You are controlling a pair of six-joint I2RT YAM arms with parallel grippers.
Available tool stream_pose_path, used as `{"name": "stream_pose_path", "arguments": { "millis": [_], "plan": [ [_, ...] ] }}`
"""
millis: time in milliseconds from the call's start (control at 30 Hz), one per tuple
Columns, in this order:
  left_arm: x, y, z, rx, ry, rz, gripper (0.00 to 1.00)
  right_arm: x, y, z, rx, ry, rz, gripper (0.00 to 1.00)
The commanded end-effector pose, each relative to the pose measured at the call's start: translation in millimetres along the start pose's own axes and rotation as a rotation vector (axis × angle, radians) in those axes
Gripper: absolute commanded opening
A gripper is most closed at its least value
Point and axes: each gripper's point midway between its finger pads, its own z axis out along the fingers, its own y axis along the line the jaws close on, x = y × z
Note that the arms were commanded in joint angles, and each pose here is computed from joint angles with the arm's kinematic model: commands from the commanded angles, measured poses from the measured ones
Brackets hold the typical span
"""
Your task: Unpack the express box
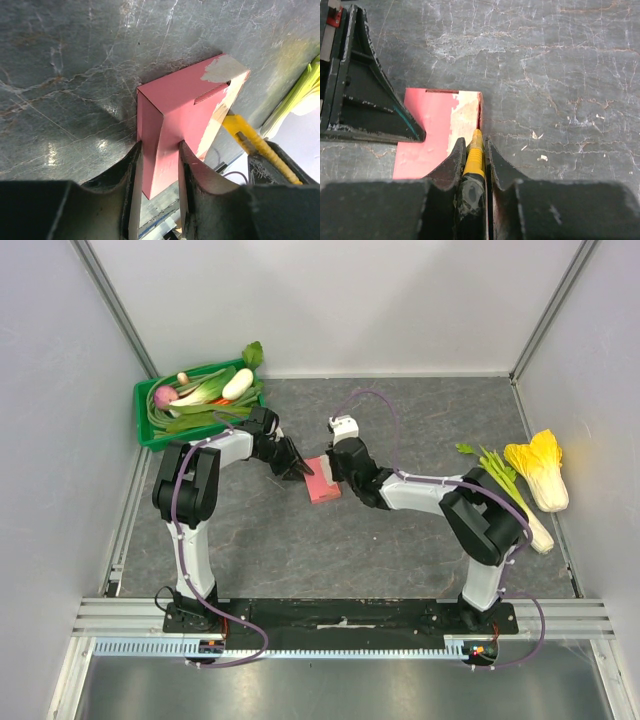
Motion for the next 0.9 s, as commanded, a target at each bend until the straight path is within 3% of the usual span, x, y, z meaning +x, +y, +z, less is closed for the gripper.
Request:
{"name": "stream_pose_path", "arguments": {
  "millis": [0, 167, 267, 500, 733, 867],
  "plan": [
    [10.0, 62.7, 23.5, -0.206, 0.001, -0.092, 0.32, 1.3, 5.5, -23.2, -0.025, 0.042, 0.011, 0.0],
    [9.2, 61.6, 23.3, -0.199, 0.0, -0.091, 0.32, -11.9, 2.6, -38.0, -0.014, 0.04, 0.031, 0.0],
    [8.7, 56.9, 21.3, -0.185, -0.002, -0.074, 0.38, -26.4, -1.6, -45.9, 0.009, 0.014, 0.05, 0.0],
    [-1.5, 33.8, 4.5, -0.123, -0.058, 0.01, 0.64, -74.9, -0.2, -50.1, 0.017, -0.084, 0.081, 0.0],
    [-8.0, 17.6, -20.9, -0.105, -0.136, 0.099, 0.66, -75.5, -12.5, -37.8, 0.054, -0.056, 0.054, 0.0],
    [-5.4, 19.6, -18.9, -0.096, -0.127, 0.123, 0.56, -57.0, -21.6, -35.9, 0.078, 0.005, 0.011, 0.0]
  ]
}}
